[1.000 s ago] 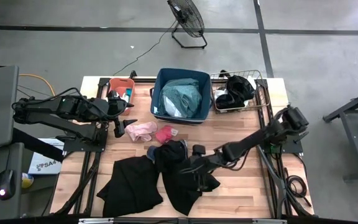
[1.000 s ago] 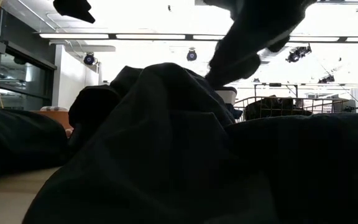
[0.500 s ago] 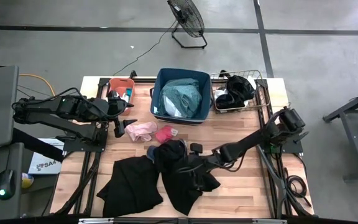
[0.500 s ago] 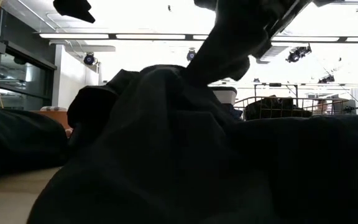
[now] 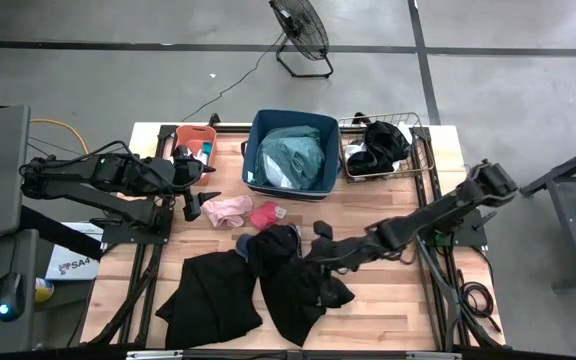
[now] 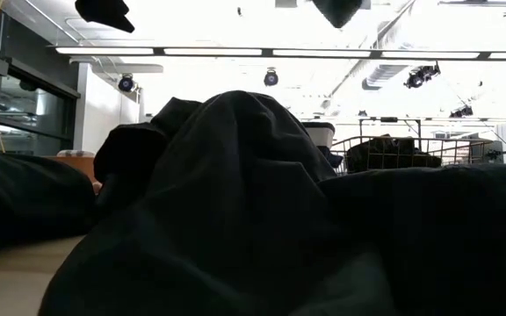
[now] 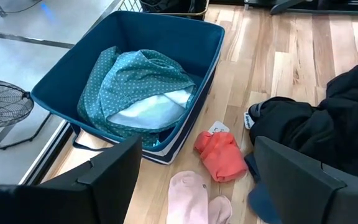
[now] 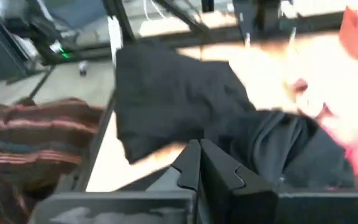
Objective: Pick & Place Cloths
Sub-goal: Put the bottom black boxer into the gold wire basket
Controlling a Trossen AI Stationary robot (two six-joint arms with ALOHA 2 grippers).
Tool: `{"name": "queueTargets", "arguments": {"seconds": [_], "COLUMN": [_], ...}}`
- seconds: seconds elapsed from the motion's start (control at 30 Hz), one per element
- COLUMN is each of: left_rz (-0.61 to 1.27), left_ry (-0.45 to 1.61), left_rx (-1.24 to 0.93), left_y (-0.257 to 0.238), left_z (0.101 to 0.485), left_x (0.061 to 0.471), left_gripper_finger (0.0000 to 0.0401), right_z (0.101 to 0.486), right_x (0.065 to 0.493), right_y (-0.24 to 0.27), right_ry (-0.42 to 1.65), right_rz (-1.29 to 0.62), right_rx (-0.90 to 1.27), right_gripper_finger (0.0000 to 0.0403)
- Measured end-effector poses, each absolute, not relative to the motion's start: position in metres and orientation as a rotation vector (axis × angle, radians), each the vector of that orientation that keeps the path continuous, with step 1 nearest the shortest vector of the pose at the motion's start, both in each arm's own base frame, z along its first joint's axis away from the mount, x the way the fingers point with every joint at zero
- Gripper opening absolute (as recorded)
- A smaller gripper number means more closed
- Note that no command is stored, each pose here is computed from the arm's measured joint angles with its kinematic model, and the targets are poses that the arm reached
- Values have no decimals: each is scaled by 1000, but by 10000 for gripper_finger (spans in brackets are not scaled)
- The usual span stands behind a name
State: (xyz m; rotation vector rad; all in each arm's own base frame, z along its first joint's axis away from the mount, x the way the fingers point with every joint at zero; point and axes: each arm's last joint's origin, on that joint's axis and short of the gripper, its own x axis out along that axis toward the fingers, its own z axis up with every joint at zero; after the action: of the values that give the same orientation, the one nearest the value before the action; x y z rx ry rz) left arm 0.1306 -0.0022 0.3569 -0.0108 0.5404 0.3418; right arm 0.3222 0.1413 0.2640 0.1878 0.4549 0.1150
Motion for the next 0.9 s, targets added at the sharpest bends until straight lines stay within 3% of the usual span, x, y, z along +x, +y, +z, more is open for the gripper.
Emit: {"name": "queueTargets", "arguments": {"seconds": [0.13, 0.4, 0.53, 0.9], "left_rz": [341, 341, 333, 332], "left_ry": [540, 541, 541, 541], "left_rx": [-11, -11, -13, -14], "left_y": [-2, -2, -2, -2], "left_z": [357, 357, 357, 357], "left_x": [131, 131, 131, 131], "left_gripper_finger": [306, 306, 306, 306], "right_z": [279, 261, 249, 216], "right_x": [310, 316, 324, 347], "right_y": [143, 147, 144, 134], "right_ry": [427, 487, 520, 583], "right_rz": [126, 116, 134, 172], "right_rx": [182, 29, 32, -7], "right_gripper_finger": [3, 27, 74, 254]}}
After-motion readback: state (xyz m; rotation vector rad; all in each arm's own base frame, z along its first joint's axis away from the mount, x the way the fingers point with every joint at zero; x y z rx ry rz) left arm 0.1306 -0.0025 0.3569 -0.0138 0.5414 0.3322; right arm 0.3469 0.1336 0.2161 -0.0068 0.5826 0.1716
